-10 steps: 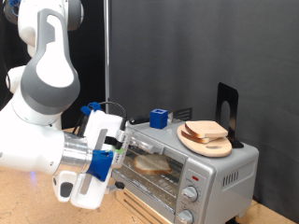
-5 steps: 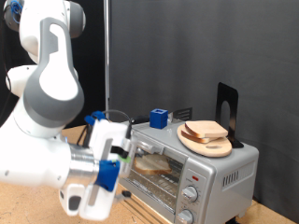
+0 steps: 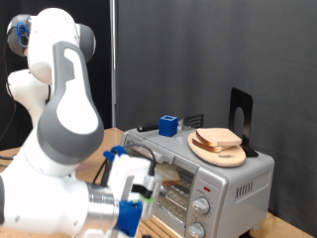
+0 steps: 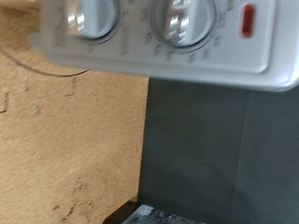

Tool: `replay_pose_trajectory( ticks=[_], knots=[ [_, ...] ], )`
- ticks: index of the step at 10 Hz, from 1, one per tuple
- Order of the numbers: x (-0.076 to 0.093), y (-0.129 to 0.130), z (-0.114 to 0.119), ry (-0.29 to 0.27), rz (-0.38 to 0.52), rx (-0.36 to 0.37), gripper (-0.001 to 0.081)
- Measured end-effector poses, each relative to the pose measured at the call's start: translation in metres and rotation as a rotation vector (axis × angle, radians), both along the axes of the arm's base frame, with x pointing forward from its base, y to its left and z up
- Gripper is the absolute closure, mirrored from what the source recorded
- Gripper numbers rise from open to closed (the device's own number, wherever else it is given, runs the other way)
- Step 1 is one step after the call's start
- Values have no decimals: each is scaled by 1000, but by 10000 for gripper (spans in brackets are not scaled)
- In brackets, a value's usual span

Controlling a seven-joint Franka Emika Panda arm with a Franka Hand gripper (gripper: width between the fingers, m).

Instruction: Make a piece of toast with the oven

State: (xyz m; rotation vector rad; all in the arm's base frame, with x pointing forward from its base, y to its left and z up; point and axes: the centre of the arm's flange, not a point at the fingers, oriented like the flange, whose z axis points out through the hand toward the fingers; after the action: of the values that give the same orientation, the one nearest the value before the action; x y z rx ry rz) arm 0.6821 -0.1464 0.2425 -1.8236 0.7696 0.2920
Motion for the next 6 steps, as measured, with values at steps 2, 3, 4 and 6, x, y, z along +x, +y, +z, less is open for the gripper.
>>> replay_pose_trajectory(
  ticks=[2, 3, 4, 6],
  knots=[
    [10, -5, -16, 5, 2, -4, -2],
    [11, -6, -21, 7, 11, 3, -2],
    [11, -7, -24, 10, 12, 7, -2],
    [12, -6, -27, 10, -2, 24, -2]
  ],
)
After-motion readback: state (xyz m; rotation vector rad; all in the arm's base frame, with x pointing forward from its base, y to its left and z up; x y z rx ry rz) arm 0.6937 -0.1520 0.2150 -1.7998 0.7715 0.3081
